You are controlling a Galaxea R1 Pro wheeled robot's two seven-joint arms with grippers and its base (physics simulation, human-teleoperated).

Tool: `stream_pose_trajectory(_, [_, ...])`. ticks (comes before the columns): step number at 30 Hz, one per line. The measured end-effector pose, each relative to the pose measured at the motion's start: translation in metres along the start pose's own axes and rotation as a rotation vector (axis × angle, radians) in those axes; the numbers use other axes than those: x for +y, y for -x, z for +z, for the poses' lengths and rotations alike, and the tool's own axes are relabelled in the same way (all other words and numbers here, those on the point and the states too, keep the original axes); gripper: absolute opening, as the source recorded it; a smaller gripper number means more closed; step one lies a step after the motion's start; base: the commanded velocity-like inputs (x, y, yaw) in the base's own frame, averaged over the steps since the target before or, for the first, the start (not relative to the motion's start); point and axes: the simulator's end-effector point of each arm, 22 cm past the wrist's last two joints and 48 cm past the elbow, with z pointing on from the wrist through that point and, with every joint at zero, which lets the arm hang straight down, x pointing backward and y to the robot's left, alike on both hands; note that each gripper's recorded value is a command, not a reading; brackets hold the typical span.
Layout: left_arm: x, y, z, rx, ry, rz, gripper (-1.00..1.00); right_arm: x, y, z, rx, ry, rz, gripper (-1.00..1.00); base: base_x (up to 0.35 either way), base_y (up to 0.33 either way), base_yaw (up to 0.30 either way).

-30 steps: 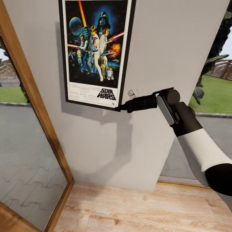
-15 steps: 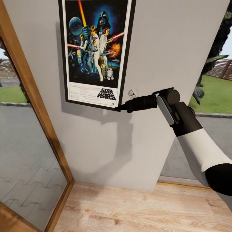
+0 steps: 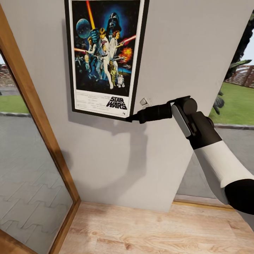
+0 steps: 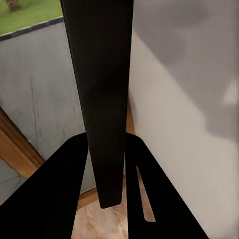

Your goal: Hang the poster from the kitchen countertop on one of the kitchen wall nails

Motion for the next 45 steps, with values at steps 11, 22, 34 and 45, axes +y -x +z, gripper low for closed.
stream_pose_trajectory(11, [-0.0001,0.0000,-0.0001,0.000,0.000,0.000,1.00,-0.0011,-0.0014,0.0003,0.002,-0.001,0.004,-1.00,0.067,0.000,0.000])
stream_pose_trajectory(22, [0.0001,0.0001,0.0000,0.000,0.000,0.000,1.00,-0.0011,-0.0014,0.0005,0.002,-0.001,0.004,-1.00,0.015,0.000,0.000])
stream_pose_trajectory(34, [0.0032,0.0045,-0.0037,-0.017,0.011,-0.002,1.00,-0.0012,-0.0017,0.0005,0.003,-0.001,0.005,-1.00,0.069,0.000,0.000])
stream_pose_trajectory(45, [0.0034,0.0048,-0.0040,-0.018,0.011,-0.002,1.00,-0.0012,-0.0018,0.0005,0.003,-0.001,0.006,-1.00,0.021,0.000,0.000])
